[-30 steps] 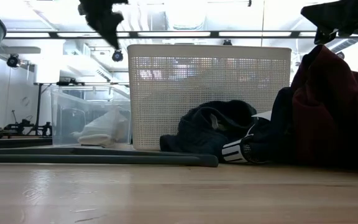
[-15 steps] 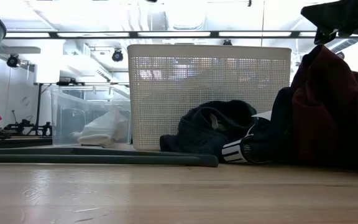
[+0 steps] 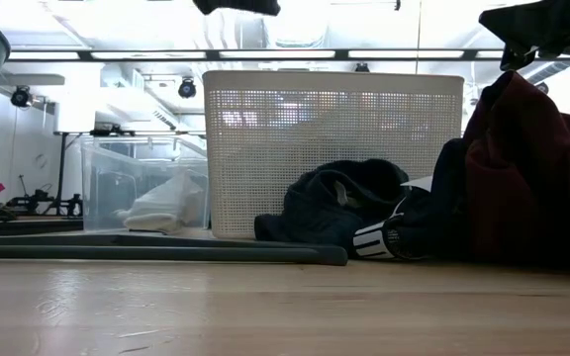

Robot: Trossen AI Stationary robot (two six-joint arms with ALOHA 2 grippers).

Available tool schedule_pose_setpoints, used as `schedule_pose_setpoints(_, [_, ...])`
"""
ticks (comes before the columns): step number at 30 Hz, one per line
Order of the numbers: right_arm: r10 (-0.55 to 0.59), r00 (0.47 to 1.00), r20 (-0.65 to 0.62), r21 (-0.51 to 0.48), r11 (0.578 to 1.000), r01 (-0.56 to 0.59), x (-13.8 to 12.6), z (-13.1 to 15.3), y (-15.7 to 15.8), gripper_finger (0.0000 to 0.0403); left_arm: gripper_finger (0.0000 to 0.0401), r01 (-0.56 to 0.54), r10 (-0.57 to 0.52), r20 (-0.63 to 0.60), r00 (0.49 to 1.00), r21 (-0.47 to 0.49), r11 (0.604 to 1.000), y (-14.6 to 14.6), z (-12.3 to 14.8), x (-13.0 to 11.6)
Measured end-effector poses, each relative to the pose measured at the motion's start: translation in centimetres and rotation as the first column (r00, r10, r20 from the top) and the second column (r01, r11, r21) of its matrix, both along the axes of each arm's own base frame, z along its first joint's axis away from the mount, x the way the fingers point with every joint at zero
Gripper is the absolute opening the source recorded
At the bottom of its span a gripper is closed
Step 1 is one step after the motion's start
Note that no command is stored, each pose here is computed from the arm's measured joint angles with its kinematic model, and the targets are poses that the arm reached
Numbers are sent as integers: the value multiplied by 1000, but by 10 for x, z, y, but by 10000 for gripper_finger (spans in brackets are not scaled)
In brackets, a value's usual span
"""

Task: Pick & Place Cloths
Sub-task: Put the red boxers into the gray bin

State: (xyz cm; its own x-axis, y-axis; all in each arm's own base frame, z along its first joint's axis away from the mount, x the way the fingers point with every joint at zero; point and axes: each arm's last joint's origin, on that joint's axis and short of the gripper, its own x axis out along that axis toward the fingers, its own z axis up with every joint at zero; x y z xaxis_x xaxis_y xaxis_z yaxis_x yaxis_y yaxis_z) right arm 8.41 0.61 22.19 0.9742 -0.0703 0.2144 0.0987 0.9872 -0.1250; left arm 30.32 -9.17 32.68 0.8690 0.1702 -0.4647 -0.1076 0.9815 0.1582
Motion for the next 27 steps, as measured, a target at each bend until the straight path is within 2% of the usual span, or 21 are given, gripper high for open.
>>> schedule_pose_setpoints(9, [0,1000,0,0,1000,0,0,0,0,8,179,112,-110,-32,993,56,992,-28,-11,-2])
schedule_pose_setpoints(17, [0,1000,3,0,1000,0,0,0,0,8,179,217,-221,61,973,77,973,-47,-15,-45])
schedule_pose_setpoints(20, [4,1000,4,12,1000,-4,0,0,0,8,179,231,-236,114,965,61,971,-41,-20,-63])
schedule_pose_setpoints(22, [16,1000,11,68,998,-17,0,0,0,8,179,229,-234,133,963,46,972,-34,-27,-75])
schedule_pose_setpoints(27, [8,994,109,110,994,-20,-3,10,-1,8,179,232,-230,207,951,12,973,-18,-42,-101])
